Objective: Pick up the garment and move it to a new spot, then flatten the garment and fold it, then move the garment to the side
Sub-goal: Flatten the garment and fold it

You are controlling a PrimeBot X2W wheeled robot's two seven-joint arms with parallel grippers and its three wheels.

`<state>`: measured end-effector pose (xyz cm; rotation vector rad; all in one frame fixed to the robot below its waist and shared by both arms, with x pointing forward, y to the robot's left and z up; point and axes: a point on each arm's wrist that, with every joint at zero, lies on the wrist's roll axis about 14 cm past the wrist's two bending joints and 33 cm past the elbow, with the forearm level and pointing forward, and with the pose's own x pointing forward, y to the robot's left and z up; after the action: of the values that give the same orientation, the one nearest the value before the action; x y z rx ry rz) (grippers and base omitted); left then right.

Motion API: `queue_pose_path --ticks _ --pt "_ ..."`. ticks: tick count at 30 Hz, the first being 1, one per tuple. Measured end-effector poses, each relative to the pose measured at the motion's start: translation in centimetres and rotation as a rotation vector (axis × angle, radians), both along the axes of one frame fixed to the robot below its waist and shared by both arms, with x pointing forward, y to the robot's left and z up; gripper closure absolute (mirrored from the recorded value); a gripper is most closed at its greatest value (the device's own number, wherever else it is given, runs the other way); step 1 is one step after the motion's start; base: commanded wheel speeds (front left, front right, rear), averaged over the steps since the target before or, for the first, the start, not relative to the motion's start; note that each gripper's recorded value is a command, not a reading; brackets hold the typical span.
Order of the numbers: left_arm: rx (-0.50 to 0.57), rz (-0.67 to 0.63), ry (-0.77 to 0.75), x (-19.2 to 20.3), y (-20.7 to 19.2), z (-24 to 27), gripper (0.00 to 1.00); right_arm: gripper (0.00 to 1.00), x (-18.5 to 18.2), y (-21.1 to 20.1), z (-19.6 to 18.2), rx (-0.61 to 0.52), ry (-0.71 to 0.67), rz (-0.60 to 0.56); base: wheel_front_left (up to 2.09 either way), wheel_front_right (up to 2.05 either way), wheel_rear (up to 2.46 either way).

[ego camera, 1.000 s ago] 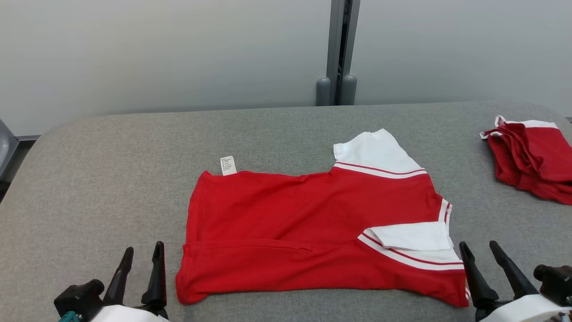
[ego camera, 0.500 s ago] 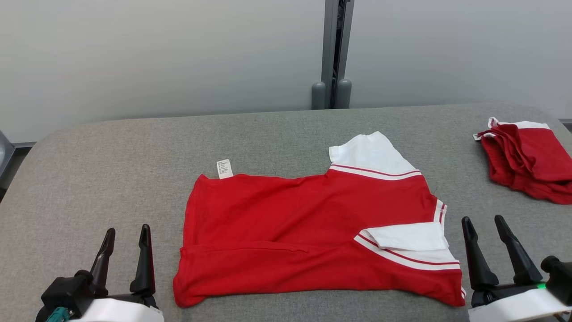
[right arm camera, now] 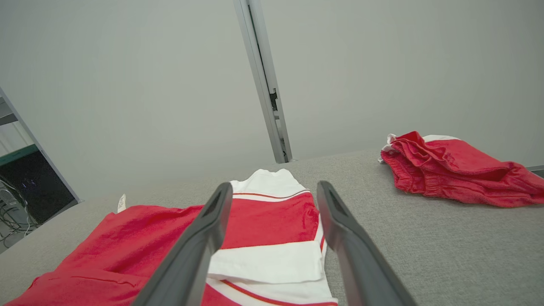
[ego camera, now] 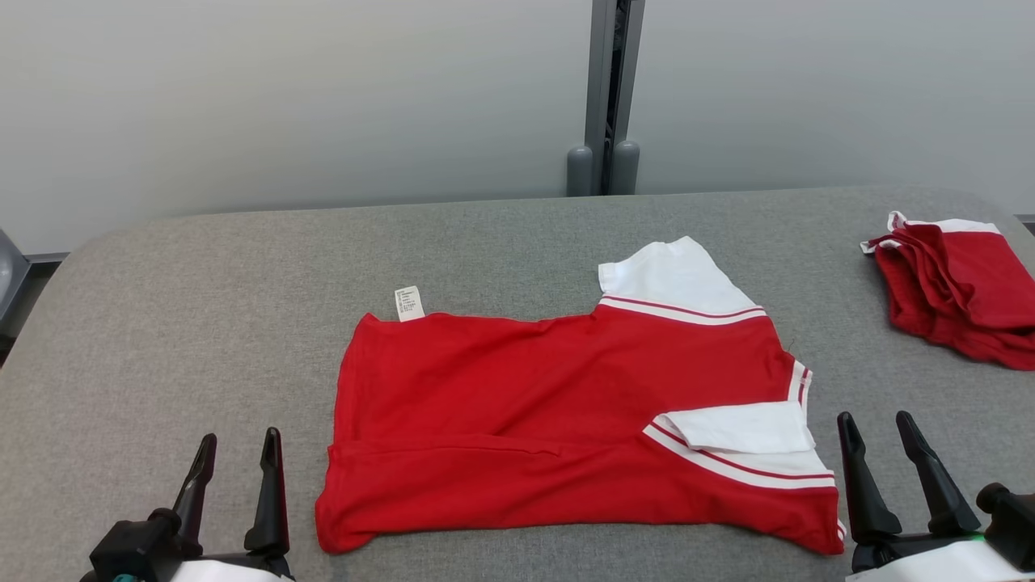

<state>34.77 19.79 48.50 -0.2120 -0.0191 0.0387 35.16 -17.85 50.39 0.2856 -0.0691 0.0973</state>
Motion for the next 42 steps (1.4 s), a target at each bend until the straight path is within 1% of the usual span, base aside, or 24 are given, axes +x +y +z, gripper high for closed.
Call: queue_pose_path --ticks 5,8,13,15,16,17,19,21,25,30,33,36,40,42 --pt "0.002 -0.001 0.020 0.0 0.0 -0.6 0.00 0.00 0.3 0.1 -0.2 0.001 0.005 0.008 0.00 0.00 0.00" --pt "0.008 -0.017 0.018 0.9 0.0 -0.3 0.00 0.00 1.5 0.4 0.4 -0.020 -0.006 0.035 0.00 0.00 0.00" --pt "0.032 -0.081 0.005 4.3 -0.4 1.5 0.00 0.00 5.0 0.3 1.0 -0.050 0.009 0.067 0.00 0.00 0.00" --pt "0.044 -0.110 0.008 6.0 -0.6 2.2 0.00 0.00 6.7 0.4 1.1 -0.040 0.030 0.079 0.00 0.00 0.00" --pt "0.060 -0.129 0.017 7.0 -0.7 2.5 0.00 0.00 7.5 0.6 1.0 -0.035 0.047 0.087 0.00 0.00 0.00" --pt "0.054 -0.141 0.018 7.9 -0.8 2.8 0.00 0.00 8.4 0.7 1.1 -0.029 0.048 0.090 0.00 0.00 0.00" --pt "0.069 -0.177 0.049 9.6 -1.2 2.8 0.00 0.00 10.3 0.6 1.0 -0.057 0.072 0.103 0.00 0.00 0.00" --pt "0.044 -0.199 0.071 11.3 -1.6 2.9 0.00 0.00 12.1 0.7 1.0 -0.067 0.086 0.109 0.00 0.00 0.00" --pt "0.050 -0.250 0.174 14.1 -2.2 1.5 0.00 0.00 15.2 1.0 -0.1 -0.110 0.145 0.130 0.00 0.00 0.00" --pt "0.019 -0.338 0.306 16.6 -4.0 -0.3 0.00 0.00 18.5 1.1 -1.7 -0.153 0.217 0.149 0.00 0.00 0.00" --pt "0.037 -0.376 0.404 17.4 -4.3 -1.9 0.00 0.00 20.2 1.3 -2.6 -0.185 0.270 0.167 0.00 0.00 0.00" --pt "0.032 -0.423 0.497 17.8 -5.3 -3.5 0.00 0.00 21.6 1.5 -3.6 -0.212 0.328 0.184 0.00 0.00 0.00" --pt "0.066 -0.468 0.612 18.0 -5.8 -5.6 0.00 0.00 23.1 2.2 -4.8 -0.249 0.400 0.213 0.00 0.00 0.00" --pt "0.082 -0.490 0.662 17.9 -6.1 -6.5 0.00 0.00 23.7 2.5 -5.5 -0.250 0.442 0.221 0.00 0.00 0.00"
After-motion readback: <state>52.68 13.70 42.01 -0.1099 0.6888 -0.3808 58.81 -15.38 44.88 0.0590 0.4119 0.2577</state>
